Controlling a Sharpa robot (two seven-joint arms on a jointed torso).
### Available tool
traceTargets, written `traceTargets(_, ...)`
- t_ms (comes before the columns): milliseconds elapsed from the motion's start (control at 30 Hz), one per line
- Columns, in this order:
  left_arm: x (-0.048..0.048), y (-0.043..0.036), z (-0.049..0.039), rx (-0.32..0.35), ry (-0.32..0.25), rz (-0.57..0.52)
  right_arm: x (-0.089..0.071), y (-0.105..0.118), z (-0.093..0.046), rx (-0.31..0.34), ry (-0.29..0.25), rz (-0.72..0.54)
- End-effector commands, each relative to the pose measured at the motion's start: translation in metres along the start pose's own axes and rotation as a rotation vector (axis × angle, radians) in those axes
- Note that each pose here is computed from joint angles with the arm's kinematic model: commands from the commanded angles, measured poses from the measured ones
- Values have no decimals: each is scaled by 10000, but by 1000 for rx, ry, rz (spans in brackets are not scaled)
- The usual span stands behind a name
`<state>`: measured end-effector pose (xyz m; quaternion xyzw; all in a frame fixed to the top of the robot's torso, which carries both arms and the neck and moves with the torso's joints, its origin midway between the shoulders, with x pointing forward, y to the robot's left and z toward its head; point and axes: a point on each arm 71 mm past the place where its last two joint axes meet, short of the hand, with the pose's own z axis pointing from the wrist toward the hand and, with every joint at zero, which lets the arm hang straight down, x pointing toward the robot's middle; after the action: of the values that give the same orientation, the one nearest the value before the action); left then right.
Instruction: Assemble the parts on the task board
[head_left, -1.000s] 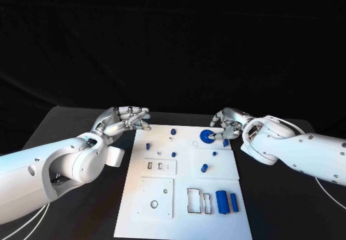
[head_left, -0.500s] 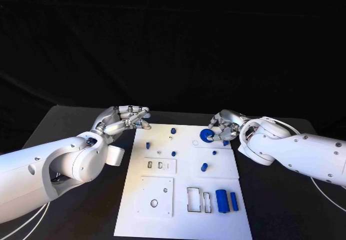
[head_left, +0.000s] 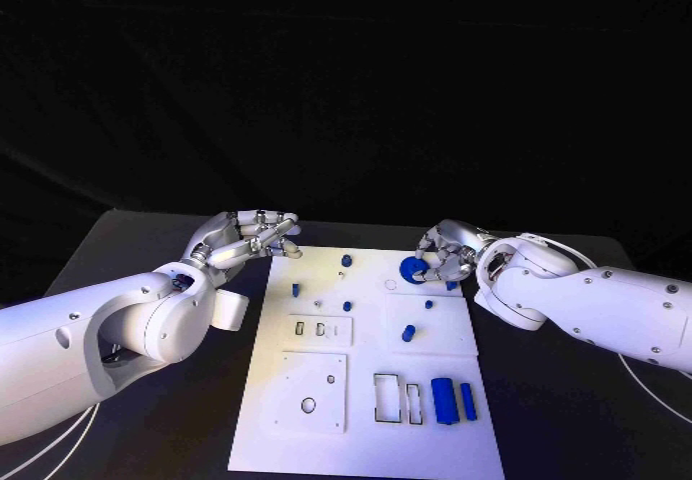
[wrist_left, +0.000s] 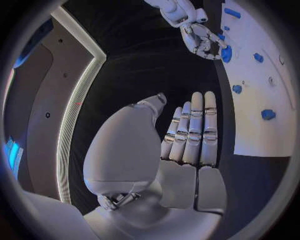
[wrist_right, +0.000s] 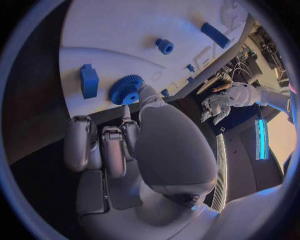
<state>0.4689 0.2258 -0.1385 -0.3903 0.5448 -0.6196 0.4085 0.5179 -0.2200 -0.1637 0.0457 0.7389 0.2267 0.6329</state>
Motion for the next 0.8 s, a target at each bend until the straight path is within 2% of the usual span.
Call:
traceTargets(33,21,-9,4,4,19,-6,33,-7,4,6,21,-19)
traceTargets(433,19,-7,3,1,19,-6,77,-3,10,6,33,-37)
traceTargets(800,18,-5,3,-2,19,-6,55,15,10,-15,-7,-46)
